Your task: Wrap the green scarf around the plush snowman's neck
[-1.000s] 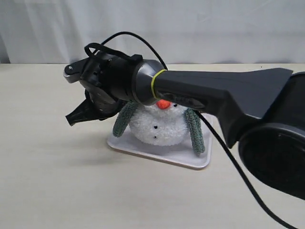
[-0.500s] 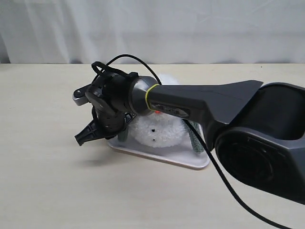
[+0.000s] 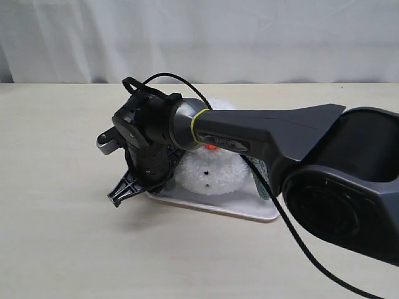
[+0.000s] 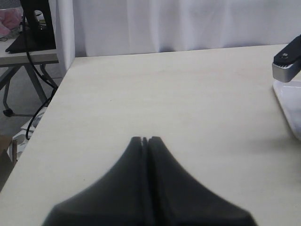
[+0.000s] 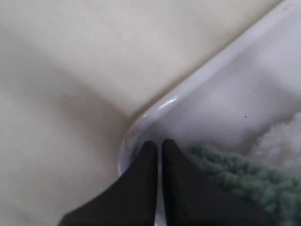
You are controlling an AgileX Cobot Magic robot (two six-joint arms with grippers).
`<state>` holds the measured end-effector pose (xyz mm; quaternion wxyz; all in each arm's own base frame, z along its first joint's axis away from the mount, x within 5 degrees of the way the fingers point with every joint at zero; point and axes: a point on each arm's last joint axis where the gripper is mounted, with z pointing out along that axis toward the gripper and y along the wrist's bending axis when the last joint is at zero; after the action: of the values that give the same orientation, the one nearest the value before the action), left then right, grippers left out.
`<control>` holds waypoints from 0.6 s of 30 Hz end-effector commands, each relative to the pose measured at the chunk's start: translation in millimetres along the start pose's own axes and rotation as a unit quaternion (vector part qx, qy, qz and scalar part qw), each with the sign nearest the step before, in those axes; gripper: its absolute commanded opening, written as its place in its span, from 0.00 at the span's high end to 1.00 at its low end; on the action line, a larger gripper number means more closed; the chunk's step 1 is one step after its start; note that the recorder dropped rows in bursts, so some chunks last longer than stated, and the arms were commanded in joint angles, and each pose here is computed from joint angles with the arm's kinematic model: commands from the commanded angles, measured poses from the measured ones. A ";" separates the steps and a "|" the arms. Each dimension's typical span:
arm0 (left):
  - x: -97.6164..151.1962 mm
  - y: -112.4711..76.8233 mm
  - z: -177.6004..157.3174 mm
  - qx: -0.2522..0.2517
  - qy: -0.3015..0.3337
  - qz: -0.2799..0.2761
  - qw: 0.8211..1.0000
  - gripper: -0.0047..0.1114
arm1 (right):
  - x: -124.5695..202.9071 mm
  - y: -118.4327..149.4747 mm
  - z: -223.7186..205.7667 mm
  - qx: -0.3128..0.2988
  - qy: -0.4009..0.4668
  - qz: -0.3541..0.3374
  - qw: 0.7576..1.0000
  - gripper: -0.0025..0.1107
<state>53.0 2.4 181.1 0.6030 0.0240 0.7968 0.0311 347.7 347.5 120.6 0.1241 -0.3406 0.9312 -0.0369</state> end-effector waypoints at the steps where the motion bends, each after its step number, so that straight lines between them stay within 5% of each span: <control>1: -0.1 -0.1 0.2 0.000 -0.003 0.000 1.000 0.96 | 3.5 4.3 -1.0 -0.026 0.019 -0.024 0.999 0.94; 9: -0.1 -0.1 0.2 0.000 -0.003 0.000 1.000 0.96 | 12.0 1.0 -11.0 -0.022 0.066 -0.080 0.994 0.94; 18: -0.3 -0.1 0.2 0.000 -0.004 0.000 1.000 0.96 | 6.5 15.5 -61.7 -0.027 0.006 -0.092 0.995 0.94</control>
<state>53.0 2.4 181.1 0.6030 0.0250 0.7967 0.0319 328.1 348.7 157.2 0.0912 -0.4177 0.9034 -0.0339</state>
